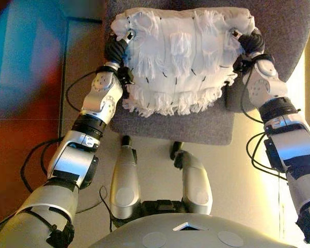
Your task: Pick up the cushion and take it to the sofa
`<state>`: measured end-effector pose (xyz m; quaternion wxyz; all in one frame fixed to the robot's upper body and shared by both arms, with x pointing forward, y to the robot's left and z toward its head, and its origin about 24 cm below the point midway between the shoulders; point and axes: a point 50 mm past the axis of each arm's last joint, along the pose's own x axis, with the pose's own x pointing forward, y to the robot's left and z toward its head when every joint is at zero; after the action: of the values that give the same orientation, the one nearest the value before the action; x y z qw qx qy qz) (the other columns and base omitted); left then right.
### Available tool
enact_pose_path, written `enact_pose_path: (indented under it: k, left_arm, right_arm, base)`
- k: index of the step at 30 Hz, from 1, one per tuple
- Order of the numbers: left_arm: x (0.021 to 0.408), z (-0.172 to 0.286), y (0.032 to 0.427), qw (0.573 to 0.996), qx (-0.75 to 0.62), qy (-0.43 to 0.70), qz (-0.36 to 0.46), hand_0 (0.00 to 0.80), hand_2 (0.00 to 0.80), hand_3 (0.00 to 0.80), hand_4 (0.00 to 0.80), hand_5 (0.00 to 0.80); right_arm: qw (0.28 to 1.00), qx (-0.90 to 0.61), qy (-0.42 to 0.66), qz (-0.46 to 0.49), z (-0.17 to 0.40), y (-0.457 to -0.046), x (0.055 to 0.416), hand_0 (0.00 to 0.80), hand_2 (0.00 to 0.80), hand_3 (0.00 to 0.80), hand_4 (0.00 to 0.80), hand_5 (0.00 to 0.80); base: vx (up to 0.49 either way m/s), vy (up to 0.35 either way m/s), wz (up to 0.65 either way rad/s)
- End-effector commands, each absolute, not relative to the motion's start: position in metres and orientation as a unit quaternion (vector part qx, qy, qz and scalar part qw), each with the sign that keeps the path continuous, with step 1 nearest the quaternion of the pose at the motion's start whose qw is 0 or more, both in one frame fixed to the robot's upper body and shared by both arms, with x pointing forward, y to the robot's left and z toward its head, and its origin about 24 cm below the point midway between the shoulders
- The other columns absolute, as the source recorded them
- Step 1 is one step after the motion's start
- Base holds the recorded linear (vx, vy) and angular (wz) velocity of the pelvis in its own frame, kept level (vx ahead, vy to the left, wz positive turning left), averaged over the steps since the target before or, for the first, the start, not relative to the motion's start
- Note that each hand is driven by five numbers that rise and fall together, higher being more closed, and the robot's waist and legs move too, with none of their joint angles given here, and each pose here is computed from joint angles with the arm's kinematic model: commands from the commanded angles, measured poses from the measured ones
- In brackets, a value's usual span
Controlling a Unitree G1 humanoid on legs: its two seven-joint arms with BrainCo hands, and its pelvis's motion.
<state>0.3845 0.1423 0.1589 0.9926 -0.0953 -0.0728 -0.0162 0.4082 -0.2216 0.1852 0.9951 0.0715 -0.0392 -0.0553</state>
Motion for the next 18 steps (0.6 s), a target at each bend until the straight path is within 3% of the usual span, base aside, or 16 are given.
enact_pose_path:
  k: [1, 9, 14, 16, 18]
  left_arm:
    - [0.377, 0.185, 0.123, 0.982, -0.119, -0.142, -0.043, 0.8, 0.8, 0.8, 0.8, 0.8]
    - [0.37, 0.183, 0.128, 0.978, -0.123, -0.161, -0.048, 0.8, 0.8, 0.8, 0.8, 0.8]
    - [0.37, 0.19, 0.123, 0.978, -0.106, -0.169, -0.064, 0.8, 0.8, 0.8, 0.8, 0.8]
    - [0.371, 0.195, 0.122, 0.977, -0.108, -0.172, -0.069, 0.8, 0.8, 0.8, 0.8, 0.8]
    - [0.372, 0.198, 0.119, 0.976, -0.106, -0.172, -0.079, 0.8, 0.8, 0.8, 0.8, 0.8]
  right_arm:
    - [0.987, 0.044, -0.155, -0.019, 0.253, -0.206, 0.414, 0.8, 0.8, 0.8, 0.8, 0.8]
    - [0.973, 0.033, -0.226, -0.027, 0.293, -0.189, 0.412, 0.8, 0.8, 0.8, 0.8, 0.8]
    - [0.979, 0.044, -0.18, -0.08, 0.294, -0.2, 0.418, 0.8, 0.8, 0.8, 0.8, 0.8]
    - [0.984, 0.04, -0.153, -0.087, 0.287, -0.202, 0.42, 0.0, 0.0, 0.0, 0.0, 0.0]
    - [0.985, 0.036, -0.144, -0.091, 0.283, -0.203, 0.422, 0.0, 0.0, 0.0, 0.0, 0.0]
  base:
    - [-0.039, 0.027, 0.11]
    - [0.026, -0.004, 0.19]
    - [0.017, -0.031, 0.23]
    - [-0.01, 0.012, 0.09]
    - [-0.016, 0.022, 0.13]
